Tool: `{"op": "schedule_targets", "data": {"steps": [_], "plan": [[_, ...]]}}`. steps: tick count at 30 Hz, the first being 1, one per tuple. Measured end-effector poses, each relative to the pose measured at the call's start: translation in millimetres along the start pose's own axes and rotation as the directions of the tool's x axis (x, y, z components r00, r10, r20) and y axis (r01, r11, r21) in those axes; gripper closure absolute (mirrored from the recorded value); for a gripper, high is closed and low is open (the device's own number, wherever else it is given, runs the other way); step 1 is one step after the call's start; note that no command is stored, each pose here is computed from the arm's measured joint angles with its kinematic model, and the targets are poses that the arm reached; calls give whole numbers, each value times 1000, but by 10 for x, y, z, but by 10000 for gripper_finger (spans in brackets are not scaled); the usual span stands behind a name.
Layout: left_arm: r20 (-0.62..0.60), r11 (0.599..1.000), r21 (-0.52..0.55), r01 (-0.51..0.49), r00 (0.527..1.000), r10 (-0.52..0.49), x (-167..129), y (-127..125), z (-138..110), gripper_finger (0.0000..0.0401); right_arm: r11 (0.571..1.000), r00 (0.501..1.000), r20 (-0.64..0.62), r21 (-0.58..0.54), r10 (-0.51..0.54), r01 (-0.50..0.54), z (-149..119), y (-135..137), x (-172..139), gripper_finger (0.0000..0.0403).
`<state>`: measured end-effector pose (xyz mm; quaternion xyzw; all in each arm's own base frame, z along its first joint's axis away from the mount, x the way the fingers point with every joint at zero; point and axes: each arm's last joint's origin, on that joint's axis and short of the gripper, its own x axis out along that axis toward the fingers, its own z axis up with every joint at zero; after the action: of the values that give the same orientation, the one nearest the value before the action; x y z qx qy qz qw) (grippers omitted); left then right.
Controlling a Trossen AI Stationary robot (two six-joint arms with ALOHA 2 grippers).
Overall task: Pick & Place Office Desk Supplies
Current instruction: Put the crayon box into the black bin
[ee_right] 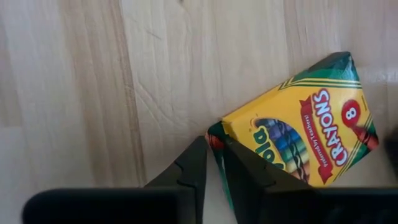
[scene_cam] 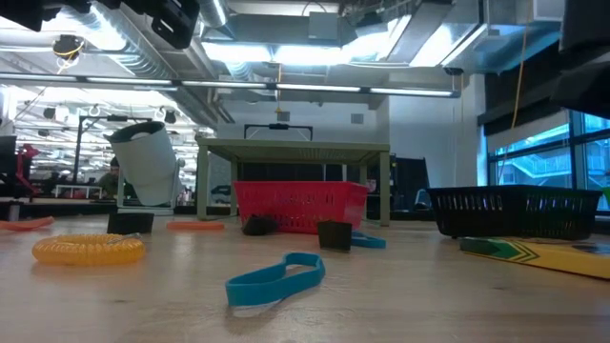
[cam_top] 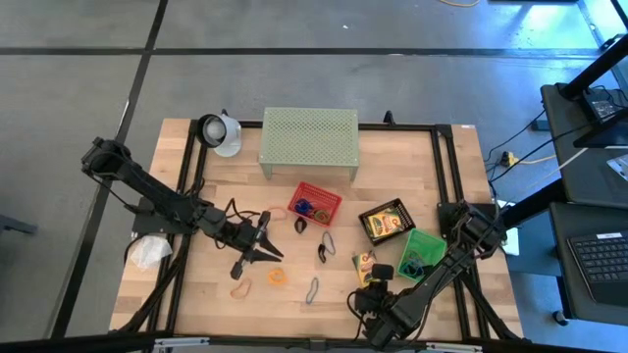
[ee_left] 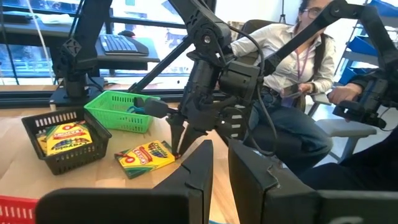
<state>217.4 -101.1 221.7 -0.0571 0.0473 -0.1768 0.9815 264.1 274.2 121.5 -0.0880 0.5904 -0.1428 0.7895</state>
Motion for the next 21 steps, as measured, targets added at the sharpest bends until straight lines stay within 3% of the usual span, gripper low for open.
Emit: {"op": "schedule_targets", "data": {"steps": [6,15,21], "plan": [[0,1000,0,0,1000,0,0,0,0,358,1000,1000,2,-11,0,0,1,2,6,394],[0,1000,0,0,1000,0,0,0,0,358,999,1000,-4,37,-2,2,2,-10,-5,401],[0,1000,0,0,1000,0,1,0,-1,358,998,1000,-8,48,-28,28,77,-57,-168,402]]}}
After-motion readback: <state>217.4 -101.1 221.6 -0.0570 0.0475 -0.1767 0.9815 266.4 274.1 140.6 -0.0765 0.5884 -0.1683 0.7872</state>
